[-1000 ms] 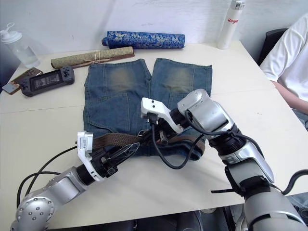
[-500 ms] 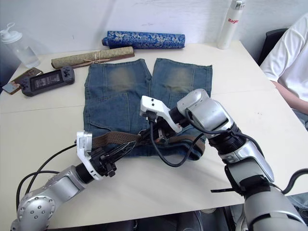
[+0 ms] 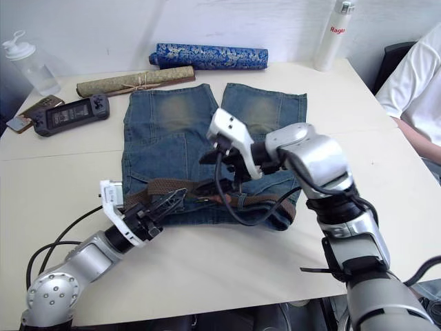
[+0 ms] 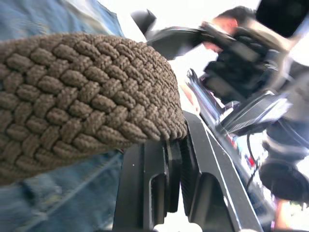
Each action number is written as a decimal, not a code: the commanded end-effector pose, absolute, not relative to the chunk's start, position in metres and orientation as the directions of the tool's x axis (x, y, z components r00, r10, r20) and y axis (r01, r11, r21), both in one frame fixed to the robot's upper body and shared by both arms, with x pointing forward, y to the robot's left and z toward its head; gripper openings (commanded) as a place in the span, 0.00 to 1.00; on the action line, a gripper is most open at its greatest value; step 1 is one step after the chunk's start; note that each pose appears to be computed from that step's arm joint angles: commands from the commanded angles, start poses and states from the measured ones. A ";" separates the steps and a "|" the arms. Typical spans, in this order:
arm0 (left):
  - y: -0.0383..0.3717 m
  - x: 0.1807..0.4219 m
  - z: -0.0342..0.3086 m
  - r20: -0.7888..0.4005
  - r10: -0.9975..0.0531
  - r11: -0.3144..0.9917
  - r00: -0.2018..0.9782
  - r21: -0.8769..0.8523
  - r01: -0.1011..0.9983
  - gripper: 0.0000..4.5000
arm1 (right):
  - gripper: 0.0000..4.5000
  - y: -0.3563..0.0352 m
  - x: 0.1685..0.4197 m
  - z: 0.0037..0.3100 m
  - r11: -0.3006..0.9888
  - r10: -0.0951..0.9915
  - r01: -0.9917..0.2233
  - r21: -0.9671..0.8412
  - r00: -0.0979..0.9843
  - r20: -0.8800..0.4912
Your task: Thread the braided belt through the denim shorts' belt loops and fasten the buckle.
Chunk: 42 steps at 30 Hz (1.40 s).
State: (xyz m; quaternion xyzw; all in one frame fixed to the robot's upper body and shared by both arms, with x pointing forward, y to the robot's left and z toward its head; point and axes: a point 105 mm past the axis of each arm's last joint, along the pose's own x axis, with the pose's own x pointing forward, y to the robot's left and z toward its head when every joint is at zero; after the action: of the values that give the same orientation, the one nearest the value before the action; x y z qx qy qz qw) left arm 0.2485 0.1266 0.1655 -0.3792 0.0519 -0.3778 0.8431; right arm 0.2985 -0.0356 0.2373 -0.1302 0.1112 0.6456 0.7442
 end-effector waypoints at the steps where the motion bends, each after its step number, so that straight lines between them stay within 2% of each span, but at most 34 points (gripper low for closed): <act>1: 0.143 0.243 0.183 0.279 -0.602 0.373 0.749 -0.731 0.572 0.00 | 0.98 -0.047 0.287 0.252 0.221 0.941 -0.969 -0.114 0.242 -0.236; 6: 0.174 0.236 0.197 0.309 -0.495 0.347 0.812 -0.787 0.510 0.00 | 0.98 -0.056 0.284 0.235 0.409 0.894 -0.888 -0.212 0.436 -0.103; 12: 0.201 0.230 0.195 0.252 -0.461 0.377 0.851 -0.812 0.445 0.00 | 0.98 -0.058 0.278 0.218 0.521 0.846 -0.834 -0.180 0.533 -0.021; 14: 0.199 0.228 0.194 0.236 -0.484 0.382 0.843 -0.809 0.446 0.00 | 0.98 -0.055 0.277 0.218 0.530 0.842 -0.829 -0.179 0.540 -0.008; 17: 0.193 0.227 0.195 0.246 -0.506 0.364 0.827 -0.808 0.463 0.00 | 0.98 -0.040 0.283 0.219 0.507 0.837 -0.779 -0.370 0.547 -0.003; 21: 0.186 0.231 0.202 0.297 -0.497 0.296 0.815 -0.825 0.481 0.00 | 0.98 -0.017 0.282 0.223 0.456 0.842 -0.642 -0.617 0.535 0.066; 23: 0.181 0.232 0.204 0.310 -0.507 0.277 0.804 -0.825 0.492 0.00 | 0.98 -0.006 0.276 0.221 0.448 0.852 -0.599 -0.664 0.510 0.116; 26: 0.174 0.238 0.210 0.353 -0.485 0.223 0.800 -0.835 0.504 0.00 | 0.98 0.011 0.274 0.217 0.455 0.844 -0.456 -0.765 0.494 0.208; 29: 0.166 0.238 0.211 0.361 -0.503 0.202 0.785 -0.834 0.513 0.00 | 0.98 0.023 0.277 0.217 0.486 0.825 -0.348 -0.802 0.485 0.290; 33: 0.159 0.246 0.213 0.389 -0.469 0.138 0.793 -0.855 0.501 0.00 | 0.98 0.037 0.281 0.219 0.536 0.805 -0.280 -0.796 0.454 0.383; 37: 0.152 0.246 0.213 0.390 -0.481 0.115 0.785 -0.860 0.498 0.00 | 0.98 0.035 0.289 0.228 0.593 0.753 -0.185 -0.783 0.472 0.459; 42: 0.154 0.249 0.213 0.399 -0.448 0.094 0.800 -0.869 0.486 0.00 | 0.98 0.038 0.290 0.226 0.601 0.752 -0.183 -0.778 0.460 0.472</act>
State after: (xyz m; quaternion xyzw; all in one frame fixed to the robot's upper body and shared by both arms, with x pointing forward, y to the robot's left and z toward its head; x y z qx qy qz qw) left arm 0.2523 0.1584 0.2038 -0.5852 -0.0021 -0.3083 0.7500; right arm 0.2921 0.0358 0.2120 -0.3453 -0.3782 0.3308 0.7926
